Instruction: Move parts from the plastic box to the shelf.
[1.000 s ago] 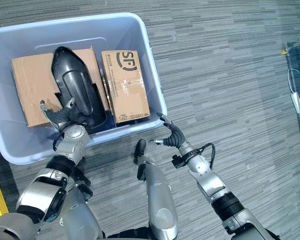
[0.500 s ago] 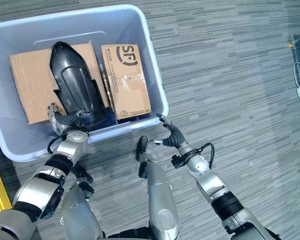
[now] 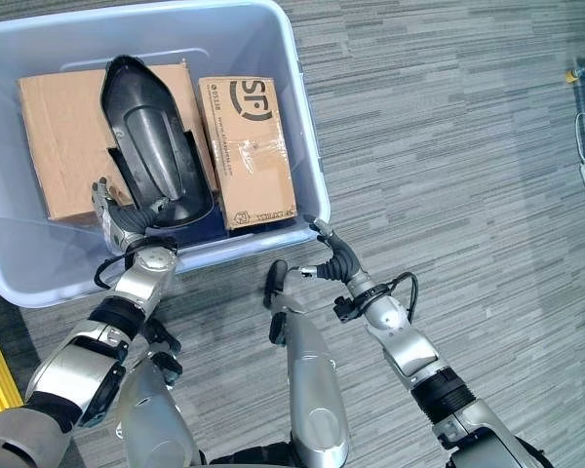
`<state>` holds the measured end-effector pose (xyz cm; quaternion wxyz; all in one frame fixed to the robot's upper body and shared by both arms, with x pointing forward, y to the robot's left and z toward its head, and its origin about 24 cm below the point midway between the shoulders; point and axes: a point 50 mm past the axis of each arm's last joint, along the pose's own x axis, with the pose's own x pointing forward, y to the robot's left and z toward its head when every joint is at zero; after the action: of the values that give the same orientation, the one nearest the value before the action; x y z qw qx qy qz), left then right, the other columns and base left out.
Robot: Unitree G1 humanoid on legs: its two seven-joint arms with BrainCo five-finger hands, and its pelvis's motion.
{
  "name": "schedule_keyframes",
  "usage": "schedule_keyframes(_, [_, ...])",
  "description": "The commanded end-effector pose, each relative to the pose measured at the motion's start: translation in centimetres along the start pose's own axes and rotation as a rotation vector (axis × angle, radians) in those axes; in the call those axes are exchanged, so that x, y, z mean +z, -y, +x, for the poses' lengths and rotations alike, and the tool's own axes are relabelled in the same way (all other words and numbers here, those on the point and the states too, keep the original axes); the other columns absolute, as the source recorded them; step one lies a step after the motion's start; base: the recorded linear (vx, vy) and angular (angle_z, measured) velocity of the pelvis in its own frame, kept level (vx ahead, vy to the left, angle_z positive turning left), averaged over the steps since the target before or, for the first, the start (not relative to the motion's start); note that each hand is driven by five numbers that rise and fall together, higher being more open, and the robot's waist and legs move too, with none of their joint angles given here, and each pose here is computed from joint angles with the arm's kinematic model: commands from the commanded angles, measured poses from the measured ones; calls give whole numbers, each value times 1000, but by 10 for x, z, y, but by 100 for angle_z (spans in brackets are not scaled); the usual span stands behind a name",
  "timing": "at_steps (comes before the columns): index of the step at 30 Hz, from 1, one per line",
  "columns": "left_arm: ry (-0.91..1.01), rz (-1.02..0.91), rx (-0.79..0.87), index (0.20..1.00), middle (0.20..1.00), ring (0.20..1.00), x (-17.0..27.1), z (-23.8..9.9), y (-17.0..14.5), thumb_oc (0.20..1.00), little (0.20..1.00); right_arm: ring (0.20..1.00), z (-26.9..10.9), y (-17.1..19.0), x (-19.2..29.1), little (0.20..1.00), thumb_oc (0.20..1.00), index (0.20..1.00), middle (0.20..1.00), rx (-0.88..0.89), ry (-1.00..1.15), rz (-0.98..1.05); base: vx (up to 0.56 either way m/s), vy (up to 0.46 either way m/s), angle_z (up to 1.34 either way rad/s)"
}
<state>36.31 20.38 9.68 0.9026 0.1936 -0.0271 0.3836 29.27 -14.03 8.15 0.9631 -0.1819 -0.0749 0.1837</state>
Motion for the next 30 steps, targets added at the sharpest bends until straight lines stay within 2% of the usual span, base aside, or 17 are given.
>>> schedule_keyframes(1, [177, -103, -181, 1000, 1000, 1000, 38, -22, 27, 1000, 1000, 1000, -2, 3, 20, 1000, 1000, 1000, 1000, -8, 97, 15, 0, 0, 0])
schedule_keyframes(11, [152, -182, -308, 1000, 1000, 1000, 50, -53, 47, 1000, 1000, 1000, -1, -1, 21, 1000, 1000, 1000, 1000, 8, 94, 26, 1, -10, 0])
schedule_keyframes(18, [80, -214, -353, 1000, 1000, 1000, 52, -59, 55, 1000, 1000, 1000, 4, -2, 23, 1000, 1000, 1000, 1000, 13, 88, 30, -3, -17, -3])
schedule_keyframes(21, [13, -282, -393, 1000, 1000, 1000, 53, -64, 60, 1000, 1000, 1000, 5, -4, 23, 1000, 1000, 1000, 1000, 27, 87, 32, -1, -10, -1])
schedule_keyframes(26, [8, -347, -447, 1000, 1000, 1000, 66, -77, 66, 1000, 1000, 1000, 5, -7, 24, 1000, 1000, 1000, 1000, 39, 90, 40, 0, -32, 1])
schedule_keyframes(30, [-69, -341, -335, 1000, 1000, 1000, 56, -74, 61, 1000, 1000, 1000, 8, -6, 23, 1000, 1000, 1000, 1000, 22, 88, 37, -7, -37, -2])
